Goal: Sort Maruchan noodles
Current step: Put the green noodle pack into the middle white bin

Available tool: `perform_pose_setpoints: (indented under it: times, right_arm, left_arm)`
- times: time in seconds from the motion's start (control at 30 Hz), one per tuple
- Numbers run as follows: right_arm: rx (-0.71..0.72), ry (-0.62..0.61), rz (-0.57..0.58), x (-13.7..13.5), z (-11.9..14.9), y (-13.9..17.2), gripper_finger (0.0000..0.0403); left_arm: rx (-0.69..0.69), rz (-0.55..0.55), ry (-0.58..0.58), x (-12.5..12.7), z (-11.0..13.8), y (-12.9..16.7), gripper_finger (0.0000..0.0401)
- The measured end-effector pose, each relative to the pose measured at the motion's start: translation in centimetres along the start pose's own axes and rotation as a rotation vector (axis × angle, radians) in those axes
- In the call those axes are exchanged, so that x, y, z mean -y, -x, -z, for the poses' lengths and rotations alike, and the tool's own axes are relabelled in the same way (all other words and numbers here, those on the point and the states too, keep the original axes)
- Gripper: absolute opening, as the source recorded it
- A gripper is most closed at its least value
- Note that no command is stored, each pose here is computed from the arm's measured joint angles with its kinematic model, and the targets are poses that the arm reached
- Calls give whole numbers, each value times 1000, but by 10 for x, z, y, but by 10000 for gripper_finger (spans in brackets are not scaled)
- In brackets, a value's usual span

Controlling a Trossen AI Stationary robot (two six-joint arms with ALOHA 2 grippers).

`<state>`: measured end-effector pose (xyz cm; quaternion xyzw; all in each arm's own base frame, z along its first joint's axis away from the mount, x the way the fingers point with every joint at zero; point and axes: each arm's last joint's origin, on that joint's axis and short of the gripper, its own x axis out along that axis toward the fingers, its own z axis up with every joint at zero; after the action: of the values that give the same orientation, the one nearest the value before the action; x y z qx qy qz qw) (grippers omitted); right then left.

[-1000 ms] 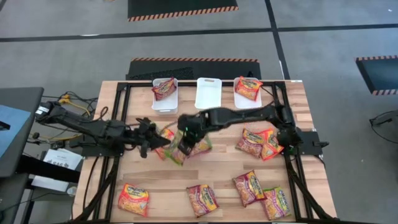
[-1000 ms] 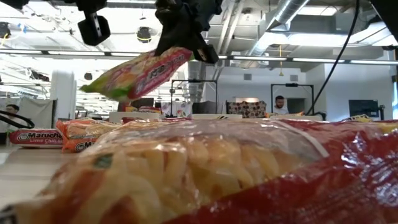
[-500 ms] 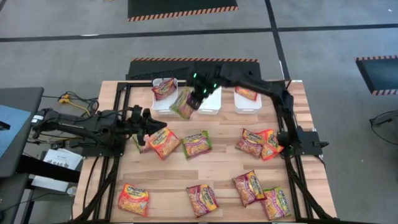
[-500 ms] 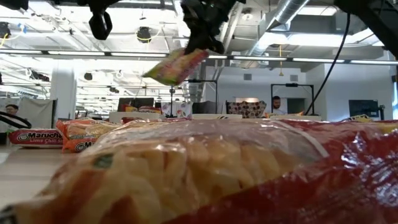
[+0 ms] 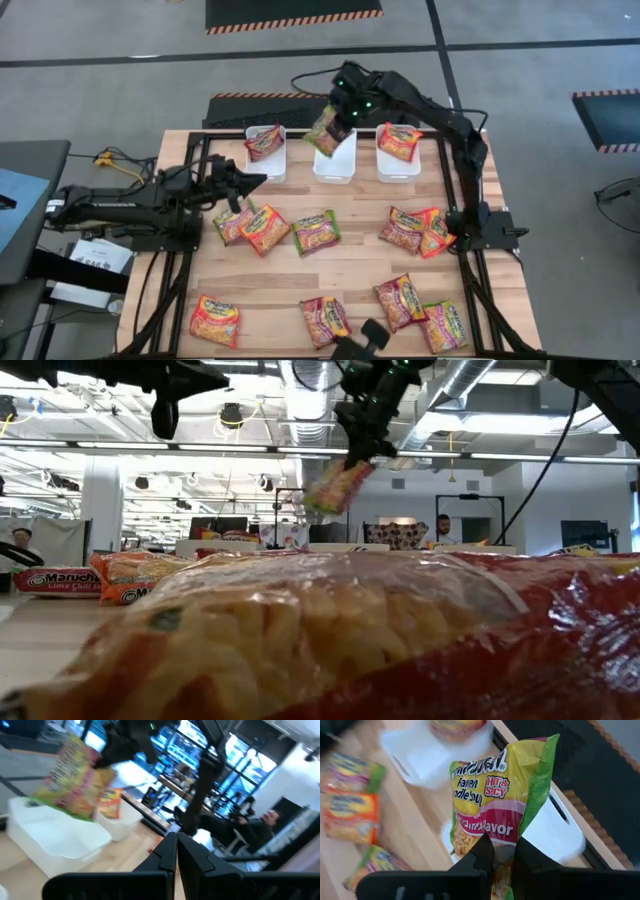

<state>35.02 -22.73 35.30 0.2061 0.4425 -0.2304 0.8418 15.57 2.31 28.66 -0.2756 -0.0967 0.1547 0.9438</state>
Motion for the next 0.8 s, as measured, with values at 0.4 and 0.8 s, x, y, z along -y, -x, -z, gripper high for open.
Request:
perform_pose_setpoints:
  times: [0.4,0.8]
  right_arm:
    - [248,-185,-89,54,42,-12,51]
    - [448,-217,14,55,82,-47,51]
  left_arm:
    - [68,-119,-14,-19,-11,-3,0]
    - [115,-192,-22,-30,-18,-4,0]
